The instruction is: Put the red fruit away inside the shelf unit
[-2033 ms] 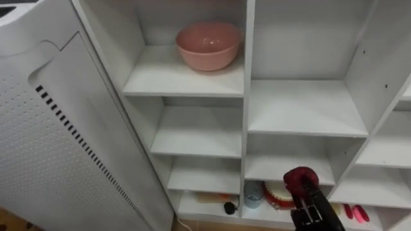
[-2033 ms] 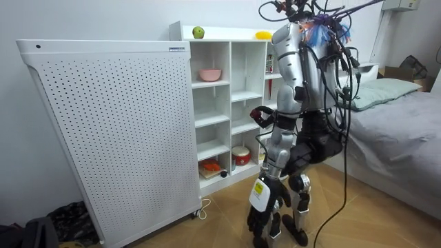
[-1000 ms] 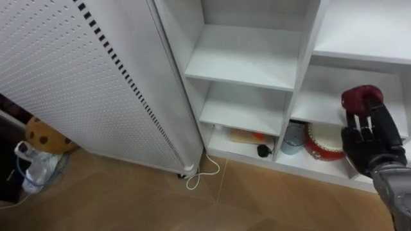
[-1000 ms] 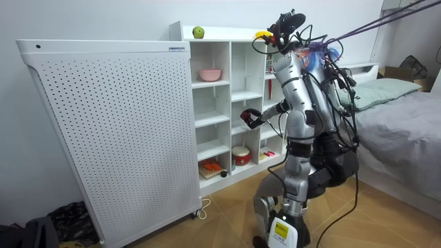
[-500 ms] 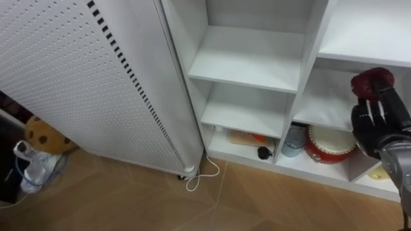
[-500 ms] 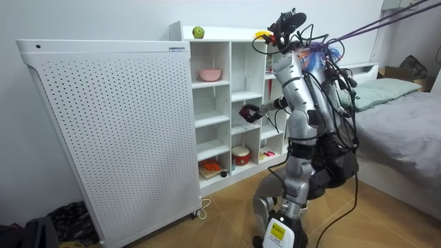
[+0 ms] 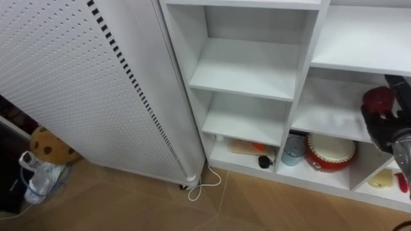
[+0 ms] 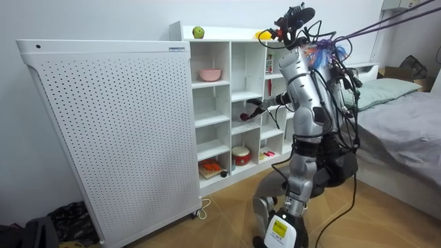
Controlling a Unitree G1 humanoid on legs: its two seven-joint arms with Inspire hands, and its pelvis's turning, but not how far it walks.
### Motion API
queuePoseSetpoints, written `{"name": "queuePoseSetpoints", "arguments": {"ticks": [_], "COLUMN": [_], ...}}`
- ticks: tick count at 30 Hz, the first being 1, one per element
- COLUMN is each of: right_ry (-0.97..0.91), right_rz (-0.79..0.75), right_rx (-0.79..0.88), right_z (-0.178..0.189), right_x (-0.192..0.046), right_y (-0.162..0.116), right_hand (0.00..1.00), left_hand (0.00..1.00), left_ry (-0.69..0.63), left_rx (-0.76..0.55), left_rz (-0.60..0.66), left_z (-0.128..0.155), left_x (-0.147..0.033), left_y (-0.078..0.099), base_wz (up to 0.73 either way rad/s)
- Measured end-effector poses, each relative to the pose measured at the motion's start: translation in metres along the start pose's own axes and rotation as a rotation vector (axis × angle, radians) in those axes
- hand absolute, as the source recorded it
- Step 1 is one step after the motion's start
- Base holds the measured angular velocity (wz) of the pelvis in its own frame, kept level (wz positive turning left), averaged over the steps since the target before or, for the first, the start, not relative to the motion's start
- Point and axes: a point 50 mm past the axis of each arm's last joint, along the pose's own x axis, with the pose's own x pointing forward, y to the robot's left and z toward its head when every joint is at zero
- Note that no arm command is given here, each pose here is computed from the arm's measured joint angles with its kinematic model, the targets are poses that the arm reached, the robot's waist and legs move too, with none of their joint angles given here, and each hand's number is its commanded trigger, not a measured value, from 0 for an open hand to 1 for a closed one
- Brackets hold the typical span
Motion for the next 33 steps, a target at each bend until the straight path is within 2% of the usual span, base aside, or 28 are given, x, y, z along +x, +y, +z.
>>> {"name": "queuePoseSetpoints", "arguments": {"ticks": [14,21,23,27,29,30,32,33], "right_ry": [0.005,0.011,0.017,0.028,0.04,0.043,0.063,0.074], "right_rz": [0.016,-0.072,-0.08,-0.157,-0.238,-0.262,-0.365,-0.39], "right_rx": [0.019,-0.036,-0.071,-0.145,-0.193,-0.201,-0.284,-0.302], "right_z": [0.001,0.002,0.002,0.008,0.014,0.015,0.02,0.019], "right_x": [0.0,0.006,0.005,0.001,-0.007,-0.01,-0.027,-0.032], "right_y": [-0.001,-0.037,-0.05,-0.106,-0.147,-0.159,-0.205,-0.216], "right_hand": [0.0,0.0,0.0,0.0,0.0,0.0,0.0,0.0], "left_hand": [0.0,0.0,0.0,0.0,0.0,0.0,0.0,0.0], "left_ry": [-0.01,0.002,0.01,0.028,0.038,0.043,0.053,0.054], "left_rx": [0.031,0.034,0.036,0.035,0.038,0.038,0.022,0.018], "left_rz": [0.001,-0.032,-0.055,-0.097,-0.112,-0.117,-0.129,-0.126], "left_z": [0.0,0.0,-0.001,-0.002,-0.003,-0.004,-0.006,-0.006], "left_x": [0.0,0.0,-0.001,-0.001,0.0,0.0,0.0,0.001], "left_y": [0.0,-0.003,-0.004,-0.007,-0.007,-0.007,-0.007,-0.005], "base_wz": [0.0,-0.03,-0.11,-0.08,0.0,-0.05,-0.08,-0.06]}}
